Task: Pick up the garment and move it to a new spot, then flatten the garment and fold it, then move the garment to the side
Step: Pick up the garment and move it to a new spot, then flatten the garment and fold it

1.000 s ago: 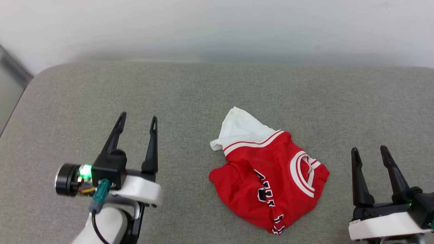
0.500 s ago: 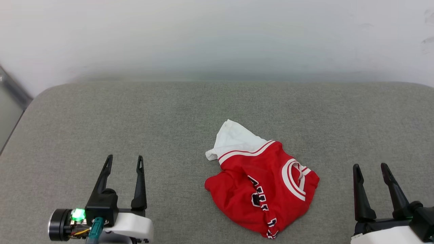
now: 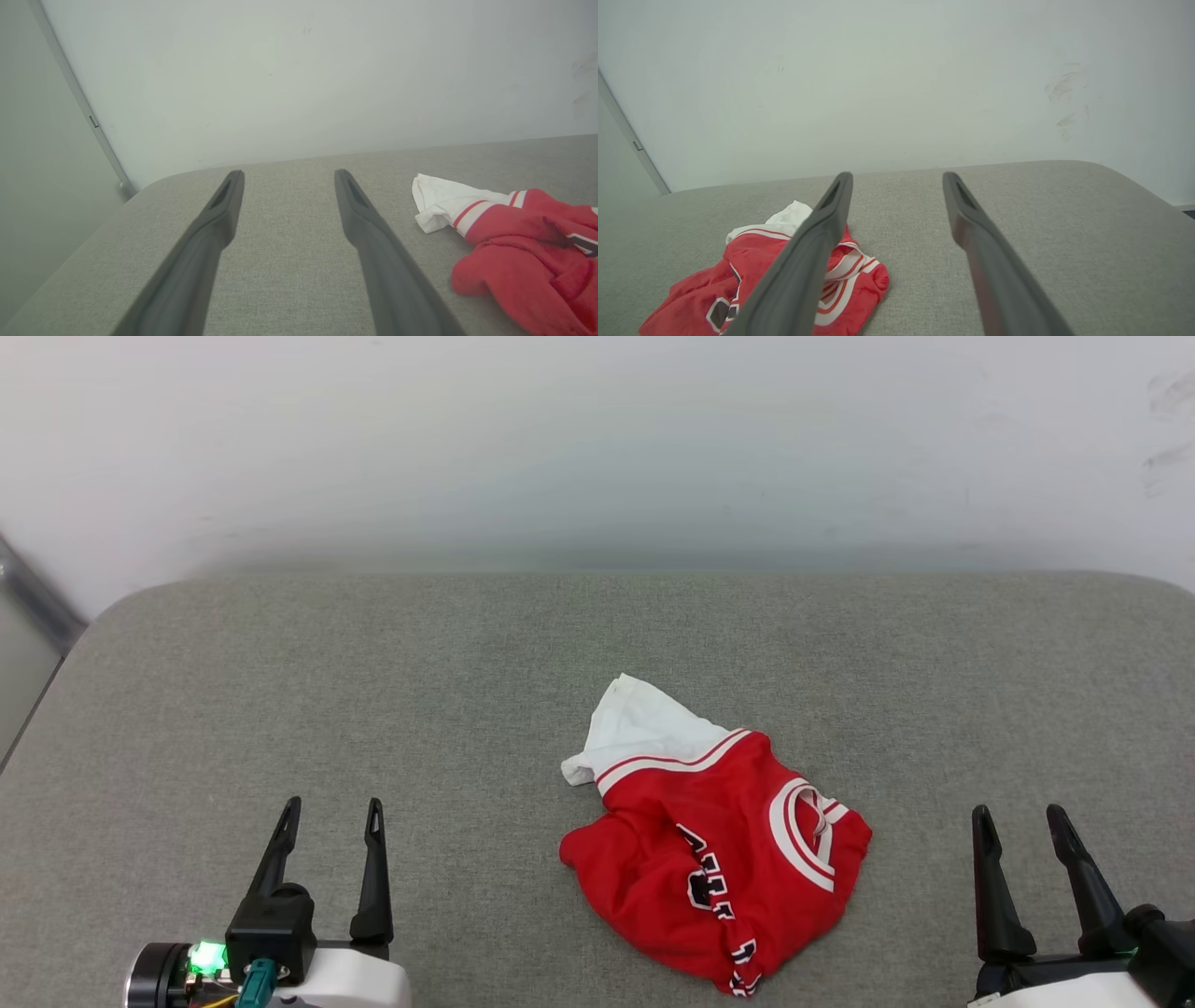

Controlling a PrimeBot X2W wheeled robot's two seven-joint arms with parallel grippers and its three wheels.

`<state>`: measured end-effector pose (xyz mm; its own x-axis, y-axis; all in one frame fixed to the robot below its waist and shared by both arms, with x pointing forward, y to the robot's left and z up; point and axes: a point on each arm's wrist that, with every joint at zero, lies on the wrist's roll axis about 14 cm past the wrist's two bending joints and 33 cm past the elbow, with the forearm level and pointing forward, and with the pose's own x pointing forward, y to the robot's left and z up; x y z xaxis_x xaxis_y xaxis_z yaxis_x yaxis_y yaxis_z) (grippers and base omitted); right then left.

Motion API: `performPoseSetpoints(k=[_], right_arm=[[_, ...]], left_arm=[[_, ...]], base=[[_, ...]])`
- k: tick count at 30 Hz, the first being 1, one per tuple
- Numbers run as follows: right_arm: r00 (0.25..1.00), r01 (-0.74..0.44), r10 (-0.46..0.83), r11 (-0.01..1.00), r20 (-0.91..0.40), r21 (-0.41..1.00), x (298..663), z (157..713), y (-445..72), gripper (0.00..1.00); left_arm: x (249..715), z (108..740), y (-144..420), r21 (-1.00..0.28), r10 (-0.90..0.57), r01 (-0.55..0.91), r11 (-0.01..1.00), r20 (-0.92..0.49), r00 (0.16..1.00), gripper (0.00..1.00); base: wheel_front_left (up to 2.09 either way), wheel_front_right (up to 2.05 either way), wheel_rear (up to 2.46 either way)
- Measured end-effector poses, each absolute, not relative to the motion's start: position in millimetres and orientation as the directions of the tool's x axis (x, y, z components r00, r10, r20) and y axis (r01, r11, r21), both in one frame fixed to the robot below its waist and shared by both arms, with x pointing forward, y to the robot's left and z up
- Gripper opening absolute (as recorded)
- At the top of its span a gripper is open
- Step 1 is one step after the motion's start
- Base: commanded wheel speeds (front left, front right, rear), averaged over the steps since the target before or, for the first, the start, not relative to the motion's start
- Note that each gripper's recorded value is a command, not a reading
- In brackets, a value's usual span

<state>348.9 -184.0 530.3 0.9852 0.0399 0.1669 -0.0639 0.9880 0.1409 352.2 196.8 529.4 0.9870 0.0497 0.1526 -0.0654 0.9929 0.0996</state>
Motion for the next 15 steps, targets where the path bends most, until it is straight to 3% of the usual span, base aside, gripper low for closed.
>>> performPoseSetpoints(k=[10,15], right_arm=[[0.986,-0.065,0.041,0.987,0.163,0.149,351,529,-184,1.00],[0.986,-0.071,0.047,0.986,0.158,0.151,355,527,-181,1.00]], left_arm=[[353,525,194,0.088,0.028,-0.040,0.995,0.140,0.990,1.00],[381,561,191,0.119,-0.044,0.017,0.993,0.233,0.972,1.00]], base=[[0.00,0.00,0.00],[0.00,0.00,0.00]])
